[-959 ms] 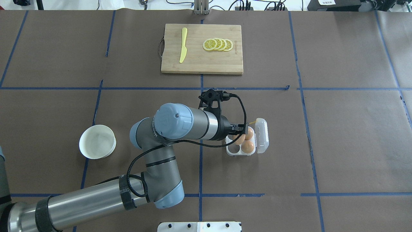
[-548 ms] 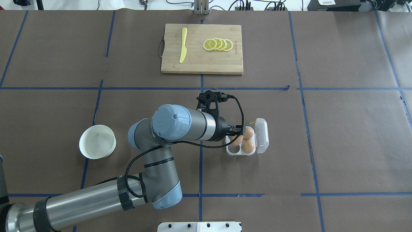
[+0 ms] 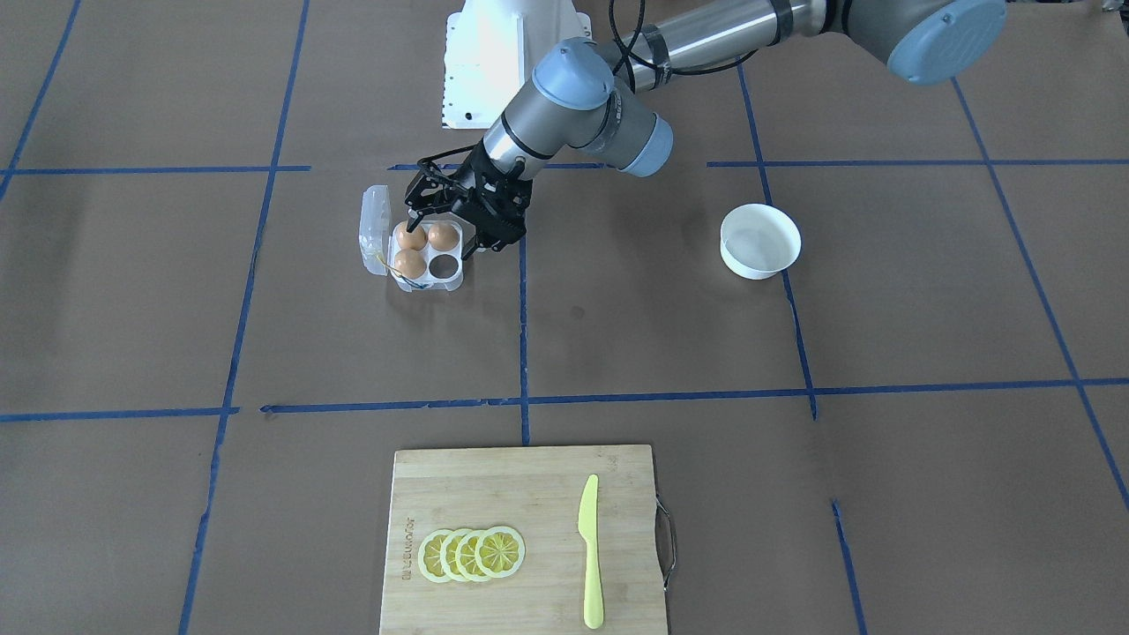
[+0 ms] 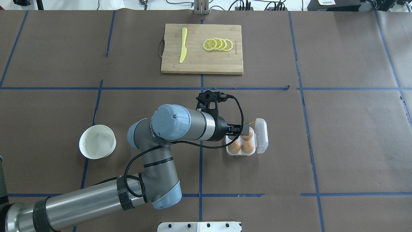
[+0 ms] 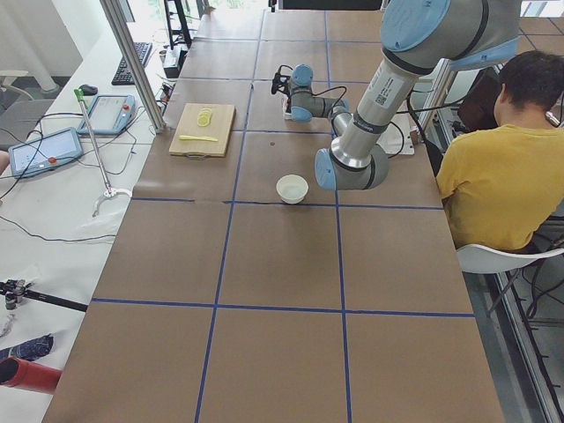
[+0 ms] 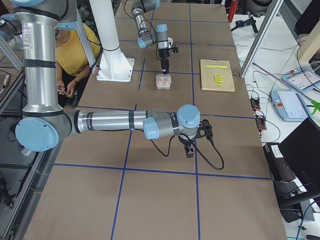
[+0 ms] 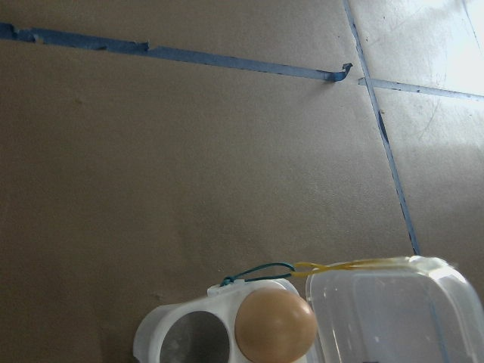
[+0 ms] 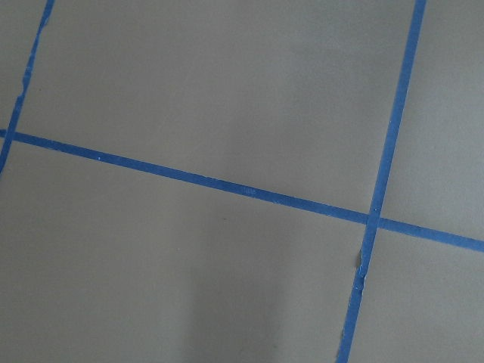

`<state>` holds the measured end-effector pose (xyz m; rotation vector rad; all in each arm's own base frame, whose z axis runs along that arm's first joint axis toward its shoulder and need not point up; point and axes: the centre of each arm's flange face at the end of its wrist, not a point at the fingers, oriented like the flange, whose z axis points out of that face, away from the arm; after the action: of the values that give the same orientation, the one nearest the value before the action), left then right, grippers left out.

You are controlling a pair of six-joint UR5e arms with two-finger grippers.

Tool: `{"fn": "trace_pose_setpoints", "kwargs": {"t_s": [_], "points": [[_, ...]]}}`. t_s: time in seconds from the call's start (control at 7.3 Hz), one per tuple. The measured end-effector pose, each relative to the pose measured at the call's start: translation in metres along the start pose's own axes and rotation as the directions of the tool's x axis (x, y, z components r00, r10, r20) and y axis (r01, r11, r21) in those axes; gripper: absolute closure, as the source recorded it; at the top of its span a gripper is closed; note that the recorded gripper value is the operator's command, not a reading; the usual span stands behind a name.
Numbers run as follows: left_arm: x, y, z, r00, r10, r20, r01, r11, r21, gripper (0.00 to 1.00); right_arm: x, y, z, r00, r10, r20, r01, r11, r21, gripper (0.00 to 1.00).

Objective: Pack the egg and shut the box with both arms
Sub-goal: 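Raise the left gripper up and away from the carton, then push the clear carton lid shut with the right gripper while the left arm retracts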

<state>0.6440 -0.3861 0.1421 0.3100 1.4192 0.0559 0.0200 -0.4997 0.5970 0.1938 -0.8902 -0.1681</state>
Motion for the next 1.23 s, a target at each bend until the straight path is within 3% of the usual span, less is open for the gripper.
{"fn": "trace_pose_setpoints", "kwargs": {"t_s": [0.41, 0.82, 1.23], "points": [[-0.006, -0.013, -0.023, 1.0, 0.001, -0.013, -0.001, 1.0, 0.014, 0.15, 0.001, -0.001, 0.001, 1.0, 0.001, -0.002, -0.001, 1.0, -0.002, 0.0], [-0.093, -0.05, -0.121, 0.999, 0.048, -0.014, -0.048, 0.998, -0.036, 0.15, -0.035, -0.007, 0.021, 0.997, -0.068, 0.032, 0.067, 0.997, 0.028, 0.0], [-0.152, -0.1, -0.202, 0.998, 0.067, 0.017, -0.067, 0.998, -0.009, 0.13, -0.162, -0.008, 0.099, 0.988, 0.063, 0.14, -0.073, 0.995, 0.066, 0.0]]}}
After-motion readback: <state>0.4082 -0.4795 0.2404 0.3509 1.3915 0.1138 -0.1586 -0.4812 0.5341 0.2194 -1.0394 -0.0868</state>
